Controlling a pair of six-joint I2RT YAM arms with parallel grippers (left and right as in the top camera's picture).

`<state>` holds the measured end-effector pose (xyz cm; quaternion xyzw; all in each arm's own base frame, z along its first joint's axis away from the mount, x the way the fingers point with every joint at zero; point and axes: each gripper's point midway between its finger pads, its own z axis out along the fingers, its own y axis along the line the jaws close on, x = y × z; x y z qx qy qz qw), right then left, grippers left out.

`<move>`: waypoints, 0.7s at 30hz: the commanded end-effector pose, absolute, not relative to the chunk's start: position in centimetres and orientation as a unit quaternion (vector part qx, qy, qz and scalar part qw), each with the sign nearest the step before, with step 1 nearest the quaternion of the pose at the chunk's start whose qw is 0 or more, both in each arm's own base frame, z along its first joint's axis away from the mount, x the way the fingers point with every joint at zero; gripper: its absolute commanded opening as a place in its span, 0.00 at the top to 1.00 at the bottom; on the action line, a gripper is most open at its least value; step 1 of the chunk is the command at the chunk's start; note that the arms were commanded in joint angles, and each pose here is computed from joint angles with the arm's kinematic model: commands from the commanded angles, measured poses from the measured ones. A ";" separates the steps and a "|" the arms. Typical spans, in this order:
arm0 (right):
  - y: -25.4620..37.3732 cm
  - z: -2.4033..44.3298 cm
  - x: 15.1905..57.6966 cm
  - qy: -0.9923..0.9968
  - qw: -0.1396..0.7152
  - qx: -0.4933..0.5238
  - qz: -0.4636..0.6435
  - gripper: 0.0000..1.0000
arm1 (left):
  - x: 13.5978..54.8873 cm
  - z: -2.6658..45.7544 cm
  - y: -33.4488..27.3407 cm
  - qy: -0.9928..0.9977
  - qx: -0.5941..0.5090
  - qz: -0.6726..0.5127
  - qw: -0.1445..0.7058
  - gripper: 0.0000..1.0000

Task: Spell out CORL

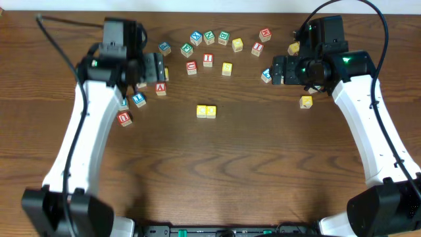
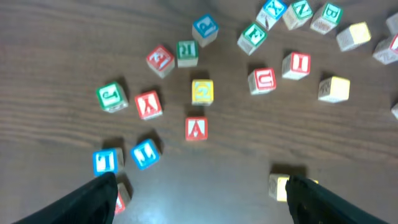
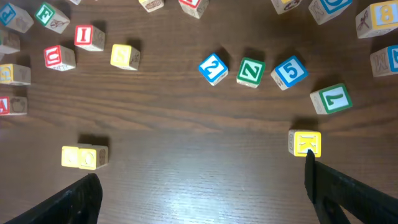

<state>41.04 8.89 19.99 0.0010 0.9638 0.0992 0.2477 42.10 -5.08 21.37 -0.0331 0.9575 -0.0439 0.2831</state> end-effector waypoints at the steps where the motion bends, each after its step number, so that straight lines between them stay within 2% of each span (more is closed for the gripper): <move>1: 8.4 19.8 41.3 0.964 0.248 0.003 0.095 0.01 | 44.8 22.9 -5.4 0.958 -0.018 -0.044 0.282 0.16; 8: 8.4 19.6 41.1 0.965 0.243 0.003 0.096 0.01 | 50.9 21.0 -6.0 0.970 -0.020 -0.033 0.239 0.16; 11: 8.4 19.4 40.6 0.968 0.231 0.004 0.094 0.01 | 52.7 19.1 -5.5 0.970 -0.040 -0.019 0.239 0.21; 21: 8.2 18.8 39.6 0.974 0.208 0.005 0.090 0.01 | 54.9 13.9 -5.6 0.974 -0.047 -0.010 0.219 0.24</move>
